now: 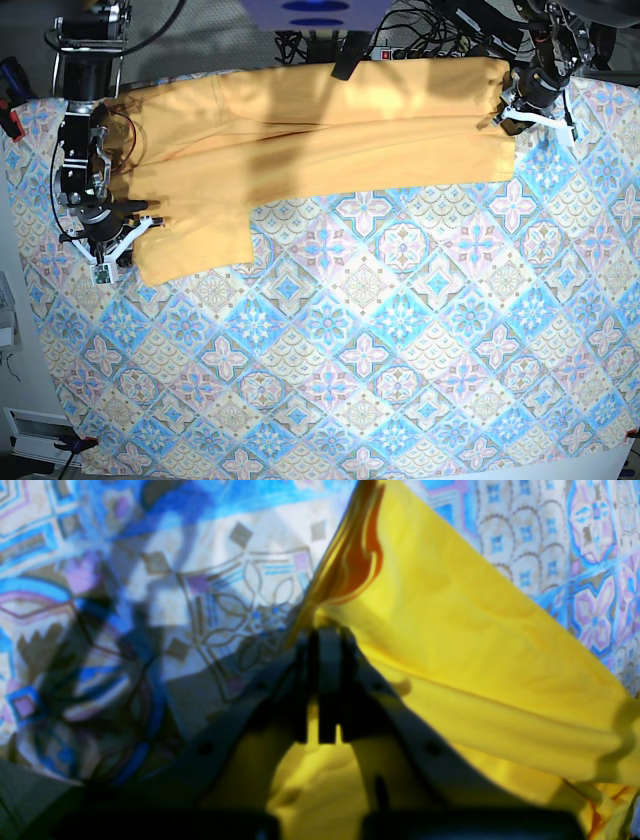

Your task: Fold the T-shirt properly

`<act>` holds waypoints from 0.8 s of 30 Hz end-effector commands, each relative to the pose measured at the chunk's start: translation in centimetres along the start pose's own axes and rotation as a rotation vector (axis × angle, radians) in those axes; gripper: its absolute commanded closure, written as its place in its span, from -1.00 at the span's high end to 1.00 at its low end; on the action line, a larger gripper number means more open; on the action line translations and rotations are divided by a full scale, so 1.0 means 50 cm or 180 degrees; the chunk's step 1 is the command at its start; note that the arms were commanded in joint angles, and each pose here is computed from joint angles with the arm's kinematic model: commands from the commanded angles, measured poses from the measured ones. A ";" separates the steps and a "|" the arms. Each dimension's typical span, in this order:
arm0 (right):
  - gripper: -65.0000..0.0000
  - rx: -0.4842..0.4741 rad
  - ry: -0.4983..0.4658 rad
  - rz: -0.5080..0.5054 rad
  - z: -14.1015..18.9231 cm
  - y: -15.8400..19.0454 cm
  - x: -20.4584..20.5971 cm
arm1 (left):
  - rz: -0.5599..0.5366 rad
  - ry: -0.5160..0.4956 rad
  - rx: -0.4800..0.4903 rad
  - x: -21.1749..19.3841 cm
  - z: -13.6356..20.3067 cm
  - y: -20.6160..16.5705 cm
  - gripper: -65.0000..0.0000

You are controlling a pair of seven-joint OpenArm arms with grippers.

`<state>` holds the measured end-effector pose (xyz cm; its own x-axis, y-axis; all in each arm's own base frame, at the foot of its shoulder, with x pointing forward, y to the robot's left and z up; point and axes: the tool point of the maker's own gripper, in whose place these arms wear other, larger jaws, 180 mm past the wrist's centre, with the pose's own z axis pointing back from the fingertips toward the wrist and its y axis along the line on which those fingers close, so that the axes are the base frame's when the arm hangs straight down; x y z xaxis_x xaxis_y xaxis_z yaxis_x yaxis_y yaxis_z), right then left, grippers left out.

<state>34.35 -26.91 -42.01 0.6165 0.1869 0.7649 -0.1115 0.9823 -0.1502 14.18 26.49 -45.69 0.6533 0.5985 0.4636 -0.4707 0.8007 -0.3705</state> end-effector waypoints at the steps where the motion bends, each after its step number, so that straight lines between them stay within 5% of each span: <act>1: -0.98 0.0027 -0.0183 0.0057 0.014 -0.008 0.035 | -0.0033 -0.0101 -0.0007 0.021 0.006 0.001 -1.00; 24: -0.98 -0.0010 0.0139 0.0419 0.239 -0.008 -0.080 | -0.0035 -0.0098 -0.0010 0.021 0.006 0.000 -1.00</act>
<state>22.60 -27.16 -38.10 0.6362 0.3007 0.7105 -0.1979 0.9537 -0.2265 14.21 26.57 -45.67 0.6533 0.5976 0.4649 -0.4708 0.8015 -0.3688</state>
